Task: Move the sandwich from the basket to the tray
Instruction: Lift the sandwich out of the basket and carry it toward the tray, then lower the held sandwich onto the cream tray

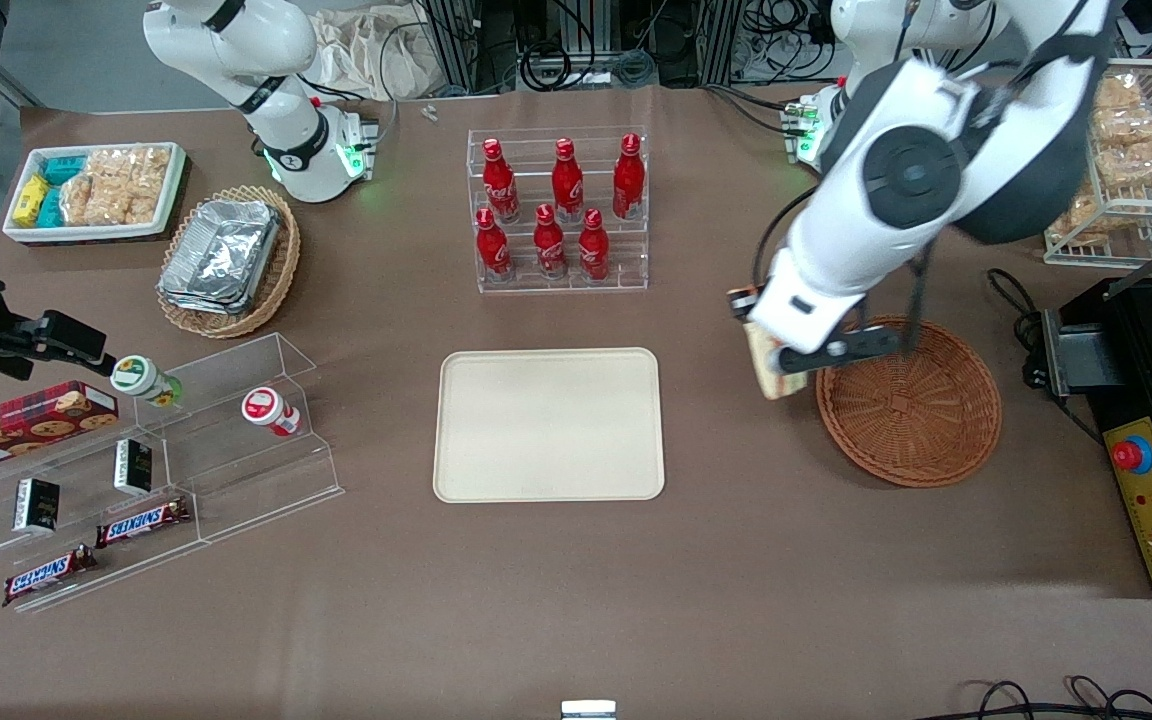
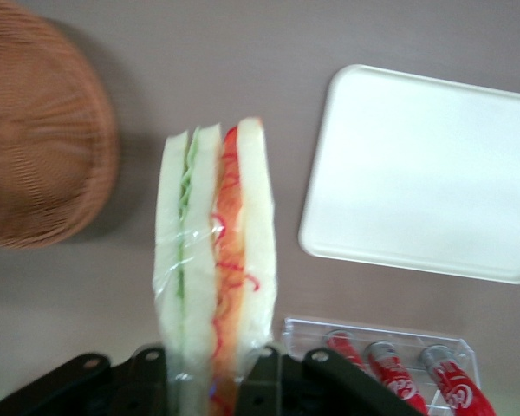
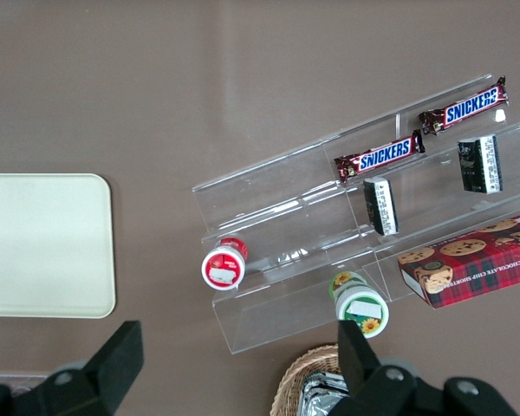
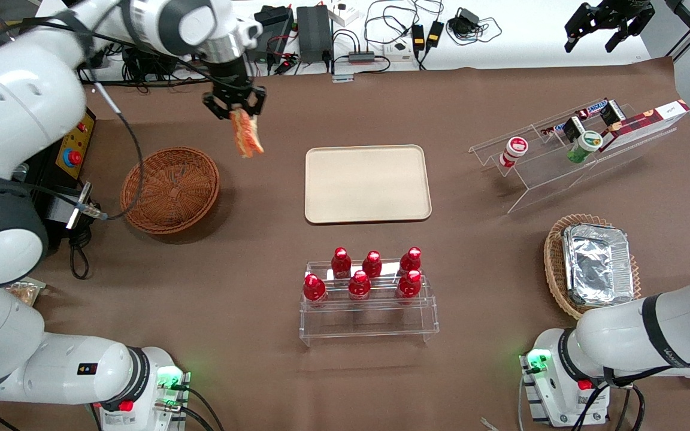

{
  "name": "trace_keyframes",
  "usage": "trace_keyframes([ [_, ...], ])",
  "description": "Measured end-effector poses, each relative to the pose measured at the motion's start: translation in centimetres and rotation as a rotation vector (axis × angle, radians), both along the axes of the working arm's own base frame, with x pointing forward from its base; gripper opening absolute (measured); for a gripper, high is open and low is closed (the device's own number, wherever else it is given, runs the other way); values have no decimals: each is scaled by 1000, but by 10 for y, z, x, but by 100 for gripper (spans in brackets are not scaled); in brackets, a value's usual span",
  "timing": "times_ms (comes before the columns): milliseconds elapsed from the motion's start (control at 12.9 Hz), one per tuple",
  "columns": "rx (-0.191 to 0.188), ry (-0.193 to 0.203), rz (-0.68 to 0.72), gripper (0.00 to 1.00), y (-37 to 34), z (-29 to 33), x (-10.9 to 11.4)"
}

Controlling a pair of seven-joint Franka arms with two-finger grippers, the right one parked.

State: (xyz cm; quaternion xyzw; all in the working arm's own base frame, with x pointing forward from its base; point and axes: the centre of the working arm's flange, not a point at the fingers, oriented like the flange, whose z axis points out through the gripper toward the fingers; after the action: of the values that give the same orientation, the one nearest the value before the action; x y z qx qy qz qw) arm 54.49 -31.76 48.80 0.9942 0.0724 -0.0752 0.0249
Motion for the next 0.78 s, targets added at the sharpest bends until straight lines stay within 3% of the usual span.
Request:
trace_keyframes([
  [155,-40,-7,-46,20,-39,-48,5],
  [388,-12,-26,-114,20,-95,-138,-2],
  [776,-51,-40,-122,20,-115,-222,7],
])
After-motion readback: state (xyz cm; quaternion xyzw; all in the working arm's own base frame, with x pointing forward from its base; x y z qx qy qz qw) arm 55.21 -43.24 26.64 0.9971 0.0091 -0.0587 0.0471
